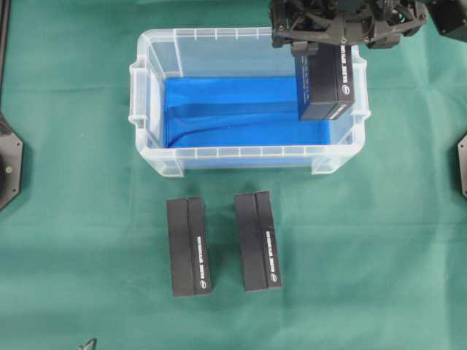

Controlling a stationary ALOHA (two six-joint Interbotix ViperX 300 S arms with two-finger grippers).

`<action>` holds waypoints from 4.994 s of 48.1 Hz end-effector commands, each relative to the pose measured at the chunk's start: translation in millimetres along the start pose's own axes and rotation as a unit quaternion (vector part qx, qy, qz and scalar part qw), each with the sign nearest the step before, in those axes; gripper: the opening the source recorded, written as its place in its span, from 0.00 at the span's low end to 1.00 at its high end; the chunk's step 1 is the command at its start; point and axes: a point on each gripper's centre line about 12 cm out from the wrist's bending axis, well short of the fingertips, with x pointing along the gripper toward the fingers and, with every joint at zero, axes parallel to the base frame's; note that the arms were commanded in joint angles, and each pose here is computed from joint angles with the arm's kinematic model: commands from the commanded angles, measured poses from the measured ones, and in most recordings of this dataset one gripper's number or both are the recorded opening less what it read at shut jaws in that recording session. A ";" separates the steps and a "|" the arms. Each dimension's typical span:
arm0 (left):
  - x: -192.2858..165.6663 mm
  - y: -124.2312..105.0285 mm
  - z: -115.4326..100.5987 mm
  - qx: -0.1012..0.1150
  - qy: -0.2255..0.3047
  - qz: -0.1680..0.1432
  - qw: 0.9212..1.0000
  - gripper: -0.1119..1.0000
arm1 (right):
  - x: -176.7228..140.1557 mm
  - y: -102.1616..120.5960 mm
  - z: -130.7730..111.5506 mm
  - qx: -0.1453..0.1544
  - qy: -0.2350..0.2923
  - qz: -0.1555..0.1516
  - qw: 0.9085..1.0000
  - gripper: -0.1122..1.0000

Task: Take the box out of the case with the right arm.
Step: 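Lift the right box up out of the bin with the right gripper, then carry the box toward the viewer, right of the other boxes, then lower the box onto the cloth in line with the others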

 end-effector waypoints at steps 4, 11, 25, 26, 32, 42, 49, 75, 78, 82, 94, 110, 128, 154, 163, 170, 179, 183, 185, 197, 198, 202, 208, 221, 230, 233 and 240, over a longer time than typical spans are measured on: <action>-2.4 -0.1 2.2 0.001 -0.006 0.000 1.000 0.10 | -24.7 -4.8 3.1 0.003 -0.007 0.033 0.999 0.68; -2.4 -0.4 2.2 0.001 -0.006 0.000 1.000 0.10 | -24.7 -5.0 3.0 0.003 -0.007 0.032 0.999 0.68; -2.4 -0.4 2.2 0.001 -0.006 0.000 1.000 0.10 | -24.2 -5.1 2.8 0.003 -0.006 0.031 0.999 0.68; -2.4 -0.4 2.2 0.001 -0.006 0.000 1.000 0.10 | -24.7 -5.0 2.9 0.003 -0.006 0.032 0.999 0.68; -2.8 -0.2 2.4 0.001 -0.007 0.000 1.000 0.10 | -24.7 -4.5 -0.5 -0.001 -0.003 0.033 0.999 0.68; -2.0 -0.5 2.4 0.002 -0.005 0.000 1.000 0.10 | -28.7 -2.8 -14.6 -0.013 0.003 0.038 0.999 0.68; -1.9 -0.2 2.4 0.002 -0.006 0.000 1.000 0.10 | -31.8 -2.5 -32.8 -0.024 0.009 0.034 0.999 0.68; 0.0 -0.7 4.0 0.002 -0.002 0.001 1.000 0.10 | -51.7 -14.7 -134.5 -0.031 0.035 0.023 0.999 0.68; 0.0 -0.7 4.0 0.002 -0.002 0.001 1.000 0.10 | -54.3 -17.0 -146.0 -0.030 0.038 0.026 0.998 0.68; 0.0 -0.7 3.8 0.002 -0.001 0.001 1.000 0.10 | -57.2 -21.1 -163.4 -0.031 0.042 0.027 0.998 0.68; -0.4 -0.8 4.2 0.002 -0.002 0.001 1.000 0.10 | -65.3 -33.0 -198.7 -0.016 0.054 0.030 0.998 0.68; -0.4 -0.8 4.2 0.002 -0.002 0.001 1.000 0.10 | -64.8 -37.7 -200.8 -0.016 0.048 0.015 0.999 0.68; -0.4 -0.8 4.2 0.002 -0.002 0.001 1.000 0.10 | -54.5 -38.8 -202.3 -0.014 0.043 0.006 0.999 0.68; 0.0 -0.7 4.0 0.001 -0.002 0.001 1.000 0.10 | 15.4 -44.9 -219.0 -0.001 0.065 -0.016 0.998 0.68; 0.0 -0.5 4.0 0.000 -0.002 0.001 1.000 0.10 | 45.4 -49.8 -225.6 0.000 0.072 -0.010 0.997 0.68; 0.4 -0.8 4.2 0.001 -0.001 0.001 1.000 0.10 | 72.7 -56.7 -231.5 0.004 0.088 -0.006 0.996 0.68; 0.5 -0.7 3.7 0.001 -0.001 0.001 1.000 0.10 | 94.0 -62.0 -231.4 0.007 0.091 -0.004 0.996 0.68; 0.9 -0.8 4.0 0.001 0.000 0.001 1.000 0.10 | 99.0 -63.9 -229.6 0.009 0.090 -0.005 0.996 0.68; 0.9 -0.8 4.0 0.001 0.000 0.001 1.000 0.10 | 101.4 -64.2 -228.9 0.009 0.090 -0.006 0.996 0.68; 0.0 -0.7 4.0 0.001 -0.002 0.001 1.000 0.10 | 103.9 -64.2 -227.6 0.010 0.090 -0.004 0.996 0.68; 0.9 -0.8 4.2 0.001 -0.001 0.001 1.000 0.10 | 103.4 -64.2 -227.4 0.010 0.090 -0.003 0.996 0.68; 0.5 -0.7 3.7 0.001 -0.001 0.001 1.000 0.10 | 103.4 -63.5 -227.8 0.010 0.091 -0.002 0.996 0.68; 0.5 -0.7 3.7 0.001 -0.001 0.001 1.000 0.10 | 103.8 -63.7 -227.8 0.010 0.091 -0.002 0.996 0.68; 0.0 -0.8 4.2 0.001 -0.002 0.001 1.000 0.10 | 103.4 -64.0 -227.4 0.012 0.090 -0.002 0.996 0.68; 0.4 -0.8 4.2 0.001 -0.001 0.001 1.000 0.10 | 103.5 -64.1 -227.3 0.016 0.089 -0.005 0.996 0.69; 0.0 -0.8 4.2 0.001 -0.002 0.001 1.000 0.10 | 103.5 -64.1 -227.3 0.019 0.089 -0.005 0.996 0.80; 0.4 -0.8 4.4 0.001 -0.002 0.001 1.000 0.10 | 102.5 -63.8 -227.2 0.020 0.089 -0.004 0.996 0.94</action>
